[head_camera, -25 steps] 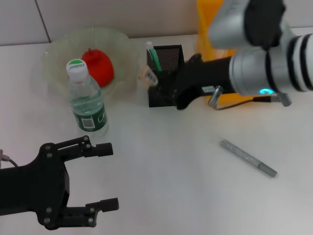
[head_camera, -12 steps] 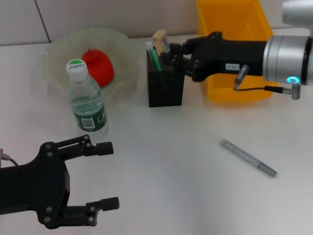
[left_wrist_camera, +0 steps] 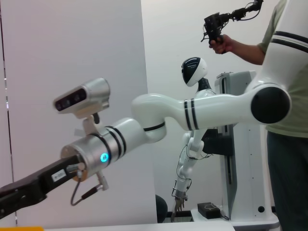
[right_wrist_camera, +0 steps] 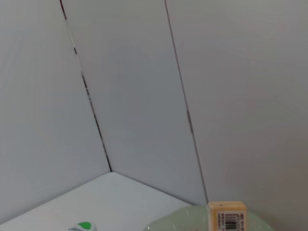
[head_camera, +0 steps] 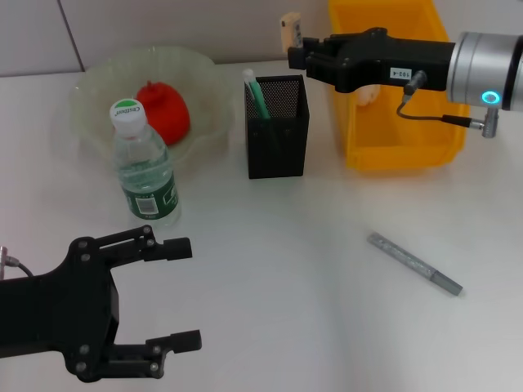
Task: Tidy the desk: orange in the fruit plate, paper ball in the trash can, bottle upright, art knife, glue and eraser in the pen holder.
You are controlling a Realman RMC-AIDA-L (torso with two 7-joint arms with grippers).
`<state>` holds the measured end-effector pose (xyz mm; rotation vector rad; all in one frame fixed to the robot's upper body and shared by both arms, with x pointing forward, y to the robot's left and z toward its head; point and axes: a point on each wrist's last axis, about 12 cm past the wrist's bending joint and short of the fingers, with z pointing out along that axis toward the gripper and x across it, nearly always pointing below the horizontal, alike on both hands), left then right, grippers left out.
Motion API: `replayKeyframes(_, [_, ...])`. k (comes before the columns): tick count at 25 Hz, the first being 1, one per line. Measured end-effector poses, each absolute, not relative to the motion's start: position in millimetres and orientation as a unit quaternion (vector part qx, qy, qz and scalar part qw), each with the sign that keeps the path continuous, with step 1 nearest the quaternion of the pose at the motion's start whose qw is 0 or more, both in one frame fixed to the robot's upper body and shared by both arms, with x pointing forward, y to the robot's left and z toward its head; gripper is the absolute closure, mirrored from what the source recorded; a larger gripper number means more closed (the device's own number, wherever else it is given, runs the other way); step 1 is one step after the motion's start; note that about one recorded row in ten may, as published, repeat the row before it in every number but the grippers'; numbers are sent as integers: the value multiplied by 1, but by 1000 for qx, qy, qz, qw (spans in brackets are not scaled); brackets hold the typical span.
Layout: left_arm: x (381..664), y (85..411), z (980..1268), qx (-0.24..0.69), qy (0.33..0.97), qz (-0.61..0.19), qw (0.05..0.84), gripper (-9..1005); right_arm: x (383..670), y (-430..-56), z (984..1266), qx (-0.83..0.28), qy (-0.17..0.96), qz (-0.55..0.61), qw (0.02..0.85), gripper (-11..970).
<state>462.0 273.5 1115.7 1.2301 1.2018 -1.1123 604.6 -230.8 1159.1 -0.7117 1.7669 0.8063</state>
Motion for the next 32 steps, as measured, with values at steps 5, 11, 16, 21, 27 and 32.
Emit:
replayKeyframes(5, [462, 273, 1116, 514, 500, -465, 520, 195, 617, -219, 1159, -322, 753, 311, 481, 742])
replayKeyframes(11, [464, 271, 1116, 514, 498, -466, 520, 195, 624, -211, 1156, -325, 777, 288, 456, 742])
replayKeyframes(16, [464, 271, 1116, 516, 497, -465, 520, 195, 625, -215, 1156, -314, 782, 285, 456, 741])
replayKeyframes(21, [464, 271, 1116, 517, 497, -463, 521, 195, 626, -219, 1153, -305, 792, 274, 452, 741])
replayKeyframes(27, [465, 270, 1116, 518, 496, -463, 520, 195, 626, -219, 1147, -306, 800, 267, 442, 741])
replayKeyframes(32, [466, 269, 1116, 519, 496, -463, 520, 195, 627, -217, 1144, -305, 803, 268, 436, 741])
